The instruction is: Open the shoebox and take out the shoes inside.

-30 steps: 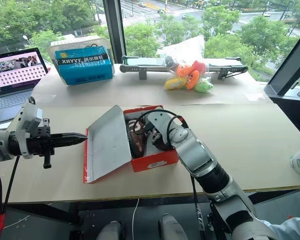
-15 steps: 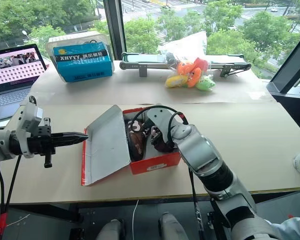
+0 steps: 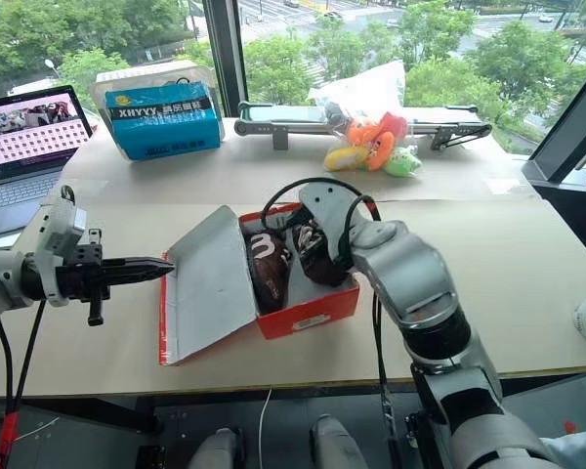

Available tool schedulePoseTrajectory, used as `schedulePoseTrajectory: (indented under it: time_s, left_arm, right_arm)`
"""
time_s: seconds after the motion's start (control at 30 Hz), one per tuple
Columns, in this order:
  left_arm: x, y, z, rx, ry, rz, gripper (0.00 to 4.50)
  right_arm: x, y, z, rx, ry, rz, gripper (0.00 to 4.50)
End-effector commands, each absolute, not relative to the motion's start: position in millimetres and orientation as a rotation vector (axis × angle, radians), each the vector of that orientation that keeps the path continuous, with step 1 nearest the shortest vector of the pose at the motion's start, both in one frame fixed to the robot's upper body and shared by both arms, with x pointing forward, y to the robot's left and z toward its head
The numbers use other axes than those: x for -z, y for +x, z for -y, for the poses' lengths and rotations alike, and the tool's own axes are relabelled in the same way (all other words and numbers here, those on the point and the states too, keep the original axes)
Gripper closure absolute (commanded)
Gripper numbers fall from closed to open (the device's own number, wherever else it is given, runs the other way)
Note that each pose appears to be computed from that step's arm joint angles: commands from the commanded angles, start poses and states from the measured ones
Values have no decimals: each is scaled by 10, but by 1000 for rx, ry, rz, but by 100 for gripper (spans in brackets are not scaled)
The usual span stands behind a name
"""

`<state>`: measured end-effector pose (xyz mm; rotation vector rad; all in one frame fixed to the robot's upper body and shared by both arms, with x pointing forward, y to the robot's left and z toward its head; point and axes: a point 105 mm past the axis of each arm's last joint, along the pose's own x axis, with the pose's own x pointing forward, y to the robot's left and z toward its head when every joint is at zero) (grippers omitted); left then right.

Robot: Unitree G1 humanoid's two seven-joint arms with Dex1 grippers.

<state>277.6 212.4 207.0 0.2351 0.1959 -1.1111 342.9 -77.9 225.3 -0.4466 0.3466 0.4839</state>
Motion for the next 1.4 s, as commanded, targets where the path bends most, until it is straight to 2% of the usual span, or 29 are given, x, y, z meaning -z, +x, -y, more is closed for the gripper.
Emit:
schedulePoseTrajectory:
  time_s: [0.03,0.13,0.33,0.5,0.63,0.77,0.97,1.07,1.13,1.23,1.4]
  left_arm:
    - [-2175,2792,-2107,1125,276,-146,450]
    - [-2177,2806,-2103,1128,277,-144,450]
    - [-2183,2826,-2099,1130,283,-138,450]
    - [-2191,2819,-2107,1125,285,-139,450]
    - [-2192,2815,-2112,1123,286,-141,450]
    - [-2190,2812,-2113,1124,284,-142,450]
    - [-2178,2816,-2112,1126,285,-145,450]
    - [-2182,2817,-2105,1129,286,-141,450]
    - [-2183,2815,-2091,1136,286,-138,450]
    - [-2190,2809,-2070,1146,287,-132,450]
    - [-2217,2788,-2001,1172,292,-118,450]
  right_arm:
    - [-2661,3379,806,-524,-291,-212,438]
    - [-2616,3395,869,-525,-242,-232,438]
    - [-2162,3345,800,-608,-72,-362,438]
    - [-1985,3375,865,-579,44,-415,438]
    - [-2117,3389,859,-593,102,-369,438]
    - [-2496,3376,877,-649,127,-252,438]
    - [-2846,3386,1144,-662,162,-172,438]
    - [-2859,3428,1349,-611,167,-191,438]
    - [-2788,3529,1657,-488,121,-218,438]
    - [-2669,3652,1966,-409,106,-241,438]
    - [-2173,3895,2394,-327,16,-328,438]
